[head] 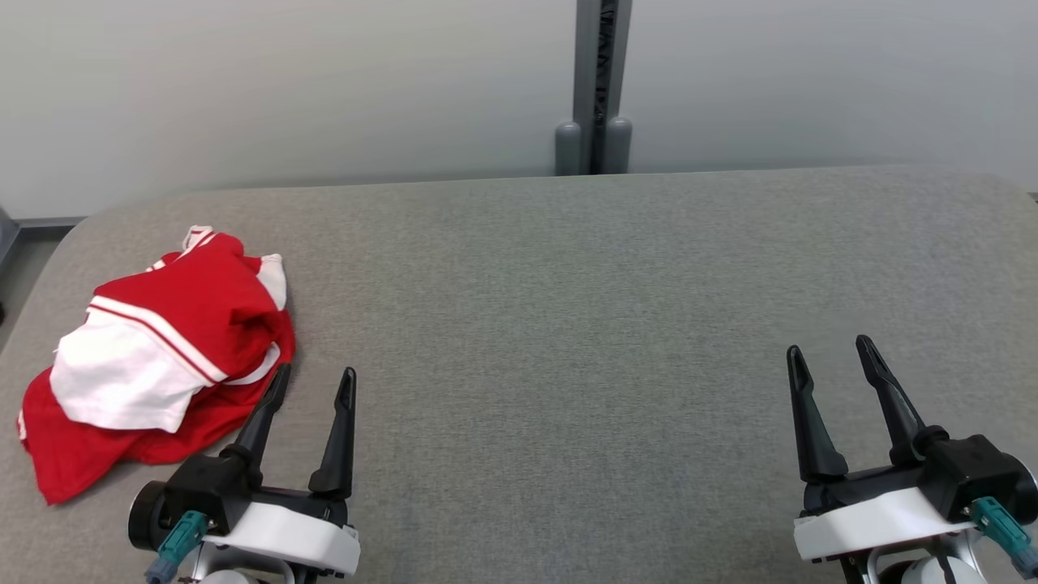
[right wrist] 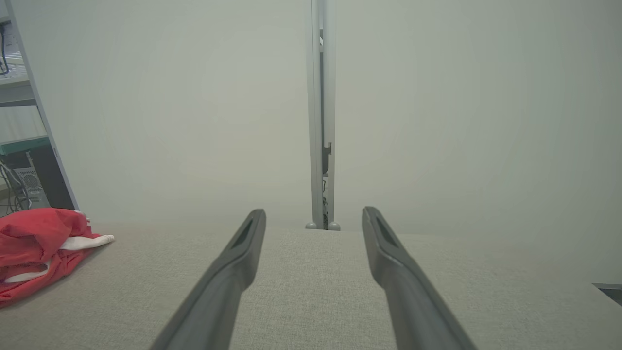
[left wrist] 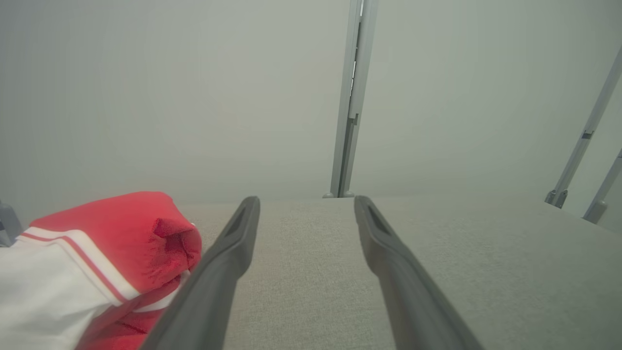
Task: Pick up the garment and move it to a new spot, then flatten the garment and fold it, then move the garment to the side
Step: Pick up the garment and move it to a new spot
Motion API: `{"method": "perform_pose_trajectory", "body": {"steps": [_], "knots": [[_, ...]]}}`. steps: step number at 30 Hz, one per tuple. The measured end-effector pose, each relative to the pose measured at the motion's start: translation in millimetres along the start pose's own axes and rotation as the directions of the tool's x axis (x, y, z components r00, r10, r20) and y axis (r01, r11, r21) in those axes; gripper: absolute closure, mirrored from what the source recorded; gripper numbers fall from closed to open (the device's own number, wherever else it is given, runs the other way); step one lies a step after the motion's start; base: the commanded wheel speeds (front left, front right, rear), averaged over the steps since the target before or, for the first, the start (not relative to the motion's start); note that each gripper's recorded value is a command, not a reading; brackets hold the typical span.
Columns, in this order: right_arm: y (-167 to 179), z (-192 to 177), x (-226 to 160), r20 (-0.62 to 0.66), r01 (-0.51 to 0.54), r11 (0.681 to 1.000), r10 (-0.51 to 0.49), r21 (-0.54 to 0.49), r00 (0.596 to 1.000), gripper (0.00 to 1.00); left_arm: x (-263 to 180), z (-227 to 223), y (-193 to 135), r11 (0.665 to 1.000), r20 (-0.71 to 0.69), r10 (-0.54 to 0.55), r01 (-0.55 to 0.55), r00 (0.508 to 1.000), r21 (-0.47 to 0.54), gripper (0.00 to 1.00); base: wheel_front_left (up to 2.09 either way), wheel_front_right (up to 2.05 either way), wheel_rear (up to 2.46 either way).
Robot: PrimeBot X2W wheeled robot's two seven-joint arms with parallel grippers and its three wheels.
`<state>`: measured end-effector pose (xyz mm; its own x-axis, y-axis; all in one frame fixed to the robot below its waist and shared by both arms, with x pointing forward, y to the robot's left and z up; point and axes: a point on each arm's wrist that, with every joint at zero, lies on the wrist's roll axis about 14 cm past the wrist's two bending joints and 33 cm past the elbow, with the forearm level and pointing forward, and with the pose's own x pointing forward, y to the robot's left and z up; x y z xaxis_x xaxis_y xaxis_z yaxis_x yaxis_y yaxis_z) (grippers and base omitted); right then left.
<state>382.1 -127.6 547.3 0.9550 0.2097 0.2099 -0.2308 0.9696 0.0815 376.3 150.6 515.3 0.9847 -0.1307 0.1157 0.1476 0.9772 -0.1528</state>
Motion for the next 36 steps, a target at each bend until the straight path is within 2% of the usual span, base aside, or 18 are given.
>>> {"method": "perform_pose_trajectory", "body": {"steps": [11, 22, 36], "knots": [[36.6, -9.2, 20.2, -0.009, -0.105, 0.992, 0.106, 0.067, 0.994, 0.00, -22.1, 8.7, 38.3, 0.992, 0.018, 0.124, -0.124, 0.992, 0.017, 0.00, 0.00, 0.00, 0.00], [91.2, -22.1, 39.2, -0.024, -0.254, 0.960, 0.259, 0.121, 0.966, 0.00, -58.7, 18.4, 82.0, 0.960, 0.038, 0.278, -0.279, 0.960, 0.026, 0.00, 0.00, 0.00, 0.00], [170.2, -36.2, 54.1, -0.028, -0.446, 0.873, 0.460, 0.198, 0.887, 0.00, -115.1, 32.9, 131.3, 0.880, 0.071, 0.471, -0.474, 0.879, 0.031, 0.00, 0.00, 0.00, 0.00]]}}
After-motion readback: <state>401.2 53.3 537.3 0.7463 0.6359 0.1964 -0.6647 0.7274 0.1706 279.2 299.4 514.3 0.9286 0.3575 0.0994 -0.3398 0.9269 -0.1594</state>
